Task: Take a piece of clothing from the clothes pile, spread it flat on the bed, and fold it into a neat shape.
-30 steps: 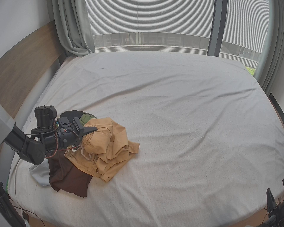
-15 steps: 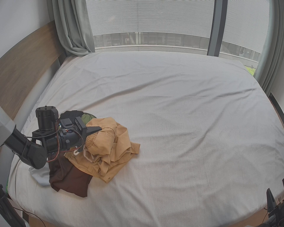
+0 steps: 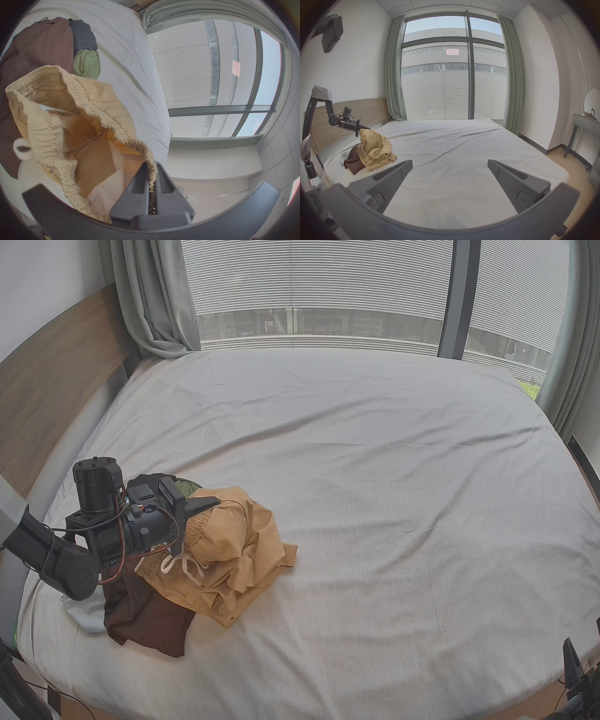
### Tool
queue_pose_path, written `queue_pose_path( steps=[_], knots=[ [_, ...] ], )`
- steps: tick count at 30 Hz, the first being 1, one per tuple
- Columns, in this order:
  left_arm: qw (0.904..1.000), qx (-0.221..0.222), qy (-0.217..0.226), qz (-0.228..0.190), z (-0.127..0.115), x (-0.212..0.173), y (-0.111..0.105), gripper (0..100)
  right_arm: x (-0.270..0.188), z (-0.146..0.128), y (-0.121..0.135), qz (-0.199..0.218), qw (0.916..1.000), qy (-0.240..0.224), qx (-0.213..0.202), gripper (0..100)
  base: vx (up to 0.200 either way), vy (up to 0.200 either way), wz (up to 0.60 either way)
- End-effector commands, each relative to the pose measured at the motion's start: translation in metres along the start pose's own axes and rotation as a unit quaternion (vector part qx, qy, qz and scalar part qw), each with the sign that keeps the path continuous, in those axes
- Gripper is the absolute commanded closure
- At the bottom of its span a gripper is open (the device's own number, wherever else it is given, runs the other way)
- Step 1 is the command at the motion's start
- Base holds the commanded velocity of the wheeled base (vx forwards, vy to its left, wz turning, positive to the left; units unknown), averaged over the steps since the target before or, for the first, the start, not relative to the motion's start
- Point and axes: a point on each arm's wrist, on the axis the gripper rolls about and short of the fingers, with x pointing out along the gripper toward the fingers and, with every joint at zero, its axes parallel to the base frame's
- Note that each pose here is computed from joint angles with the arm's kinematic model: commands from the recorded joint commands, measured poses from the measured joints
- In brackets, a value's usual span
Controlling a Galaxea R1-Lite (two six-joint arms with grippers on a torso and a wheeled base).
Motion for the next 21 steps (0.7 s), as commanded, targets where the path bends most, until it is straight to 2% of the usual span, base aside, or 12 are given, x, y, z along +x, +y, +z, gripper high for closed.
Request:
queue_pose_path(
  steps=[1, 21],
  knots=[
    [0.9998, -0.001, -0.001, -0.019, -0.001, -0.001, -0.011, 100, 0.001, -0.005, 0.0, 0.0, 1.0, 0.004, 0.0, 0, 0.0, 0.0, 0.0],
    [0.999, 0.004, 0.005, -0.045, -0.018, -0.004, -0.026, 100, 0.001, -0.005, 0.0, 0.0, 1.0, 0.004, 0.0, 0, 0.0, 0.0, 0.0]
  ],
)
